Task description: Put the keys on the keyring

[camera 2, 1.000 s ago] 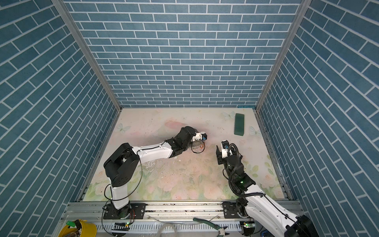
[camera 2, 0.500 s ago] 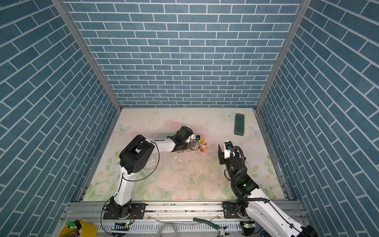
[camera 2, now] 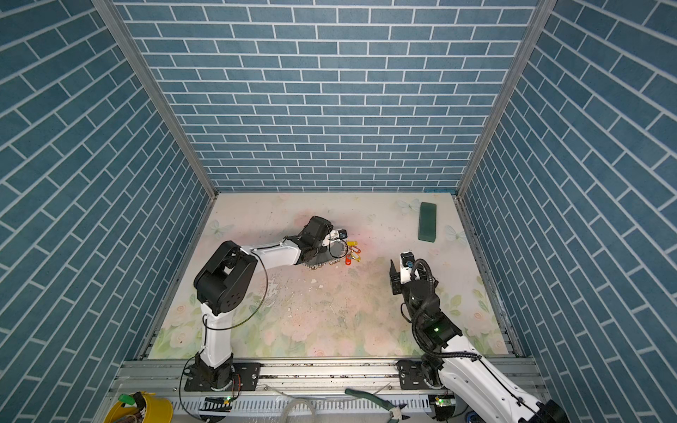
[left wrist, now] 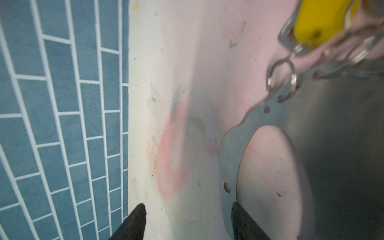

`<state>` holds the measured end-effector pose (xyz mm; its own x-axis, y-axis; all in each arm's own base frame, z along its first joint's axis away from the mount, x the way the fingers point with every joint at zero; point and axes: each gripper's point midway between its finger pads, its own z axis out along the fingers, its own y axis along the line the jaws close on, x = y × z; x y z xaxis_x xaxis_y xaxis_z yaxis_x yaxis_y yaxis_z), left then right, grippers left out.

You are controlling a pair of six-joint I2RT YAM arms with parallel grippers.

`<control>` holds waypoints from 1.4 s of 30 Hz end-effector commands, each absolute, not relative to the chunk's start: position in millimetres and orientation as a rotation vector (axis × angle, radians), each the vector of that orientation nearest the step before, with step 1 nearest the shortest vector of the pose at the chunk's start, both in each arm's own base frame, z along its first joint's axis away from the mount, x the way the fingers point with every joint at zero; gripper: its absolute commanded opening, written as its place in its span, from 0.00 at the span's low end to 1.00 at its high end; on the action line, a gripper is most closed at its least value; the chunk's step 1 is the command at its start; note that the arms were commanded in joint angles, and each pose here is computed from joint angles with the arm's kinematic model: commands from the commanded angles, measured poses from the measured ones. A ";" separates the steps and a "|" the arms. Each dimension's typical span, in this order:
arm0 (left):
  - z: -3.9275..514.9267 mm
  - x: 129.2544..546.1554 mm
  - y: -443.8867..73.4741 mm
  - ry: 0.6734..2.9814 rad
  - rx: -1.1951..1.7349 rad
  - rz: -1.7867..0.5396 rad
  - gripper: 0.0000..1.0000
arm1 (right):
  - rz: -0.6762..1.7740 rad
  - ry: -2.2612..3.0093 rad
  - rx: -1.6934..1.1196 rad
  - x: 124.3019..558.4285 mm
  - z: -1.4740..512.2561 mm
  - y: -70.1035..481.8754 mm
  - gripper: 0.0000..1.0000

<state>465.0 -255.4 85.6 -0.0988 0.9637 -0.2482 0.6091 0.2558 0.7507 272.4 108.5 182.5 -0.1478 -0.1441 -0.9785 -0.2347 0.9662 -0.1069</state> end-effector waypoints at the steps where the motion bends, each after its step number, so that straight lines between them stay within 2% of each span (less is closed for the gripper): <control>1: 99.9 441.5 -257.2 1.855 1.375 0.437 0.70 | 0.078 1.733 -0.202 275.4 195.6 100.6 0.59; 2: 107.1 435.8 -257.3 1.858 1.346 0.393 0.71 | 0.071 1.741 -0.201 275.8 196.4 99.9 0.60; 4: 121.0 427.3 -256.0 1.870 1.277 0.318 0.80 | 0.060 1.770 -0.201 277.1 197.7 99.4 0.63; 7: 149.9 420.9 -245.3 1.881 1.114 0.237 0.99 | 0.055 1.851 -0.233 280.3 202.0 104.8 0.66; 12: 194.7 418.0 -192.2 1.875 0.736 0.215 1.00 | -0.032 1.892 -0.222 289.3 219.4 98.8 0.70; 15: 201.9 409.9 -156.8 1.878 0.593 0.226 1.00 | -0.136 1.867 -0.207 297.2 229.6 86.1 0.78; 20: 190.1 401.7 -79.7 1.875 0.278 0.320 1.00 | -0.256 1.869 -0.152 319.1 230.3 63.6 0.83; 24: 162.8 389.0 -31.9 1.928 0.144 0.451 1.00 | -0.346 1.900 -0.108 336.6 203.7 43.5 0.85; 32: 113.3 383.7 -5.1 1.979 0.139 0.514 1.00 | -0.461 1.978 0.013 357.9 145.5 0.7 0.87; 39: 111.6 390.8 -0.7 1.993 0.125 0.472 1.00 | -0.430 1.986 0.059 365.6 120.3 -17.2 0.88; 42: 112.8 389.0 2.7 1.988 0.106 0.454 1.00 | -0.385 1.980 0.046 370.2 111.9 -15.1 0.85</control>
<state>384.3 2.0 102.2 -0.4884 0.3051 -0.8176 -0.1076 0.9087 0.4033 362.6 -21.2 108.6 -0.4936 -0.1516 -0.8564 0.2257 0.9286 -0.2945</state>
